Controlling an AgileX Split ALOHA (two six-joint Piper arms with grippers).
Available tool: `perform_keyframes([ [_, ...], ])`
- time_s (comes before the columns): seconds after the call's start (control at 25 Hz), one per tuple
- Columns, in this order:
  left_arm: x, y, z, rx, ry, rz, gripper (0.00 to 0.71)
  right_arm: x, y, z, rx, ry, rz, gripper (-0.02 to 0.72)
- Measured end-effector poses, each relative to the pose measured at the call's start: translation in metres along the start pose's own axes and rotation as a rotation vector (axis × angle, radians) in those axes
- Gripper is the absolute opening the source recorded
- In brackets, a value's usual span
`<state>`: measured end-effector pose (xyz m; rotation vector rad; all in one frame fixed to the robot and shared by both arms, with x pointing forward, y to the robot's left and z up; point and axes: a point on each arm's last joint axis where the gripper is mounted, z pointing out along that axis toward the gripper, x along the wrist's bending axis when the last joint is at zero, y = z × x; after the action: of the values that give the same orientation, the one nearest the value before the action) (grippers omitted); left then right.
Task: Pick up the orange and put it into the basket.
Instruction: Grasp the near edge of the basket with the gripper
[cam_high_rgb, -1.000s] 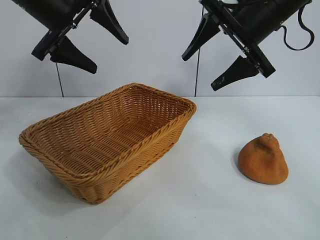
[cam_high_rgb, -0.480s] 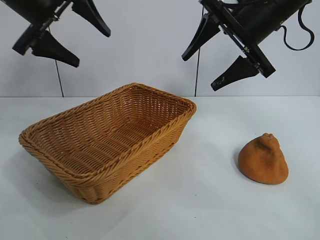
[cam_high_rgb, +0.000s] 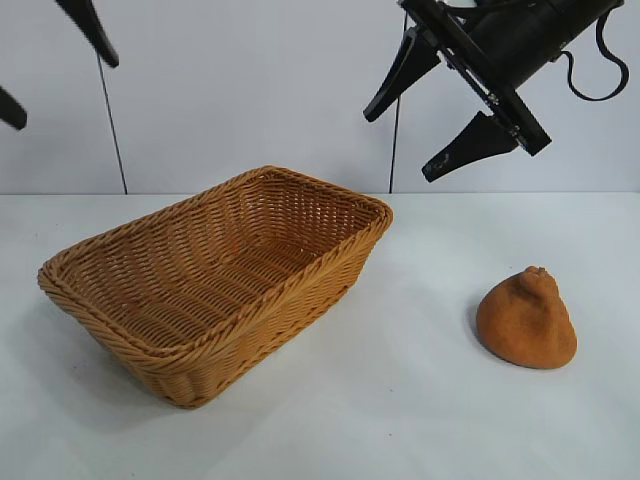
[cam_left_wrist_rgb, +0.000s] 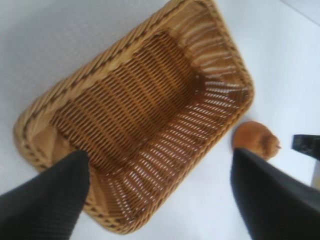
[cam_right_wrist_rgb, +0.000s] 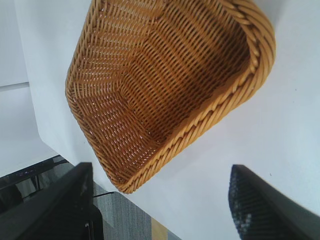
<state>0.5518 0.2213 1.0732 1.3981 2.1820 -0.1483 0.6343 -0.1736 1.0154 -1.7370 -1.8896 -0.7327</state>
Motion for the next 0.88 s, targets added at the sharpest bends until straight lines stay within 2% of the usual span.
perform_keyframes([
  [0.2,0.022,-0.044,0.036,0.001,0.036,-0.197,0.556,0.0,0.0,0.0,0.0,0.0,0.0,0.517],
  [0.32,0.036,-0.059,0.054,-0.006,0.057,-0.301,0.556,0.0,0.0,0.0,0.0,0.0,0.0,0.517],
  [0.52,0.055,-0.069,0.07,-0.054,0.066,-0.414,0.556,0.0,0.0,0.0,0.0,0.0,0.0,0.517],
  [0.88,0.074,-0.066,0.115,-0.044,0.146,-0.459,0.556,0.0,0.0,0.0,0.0,0.001,0.0,0.517],
])
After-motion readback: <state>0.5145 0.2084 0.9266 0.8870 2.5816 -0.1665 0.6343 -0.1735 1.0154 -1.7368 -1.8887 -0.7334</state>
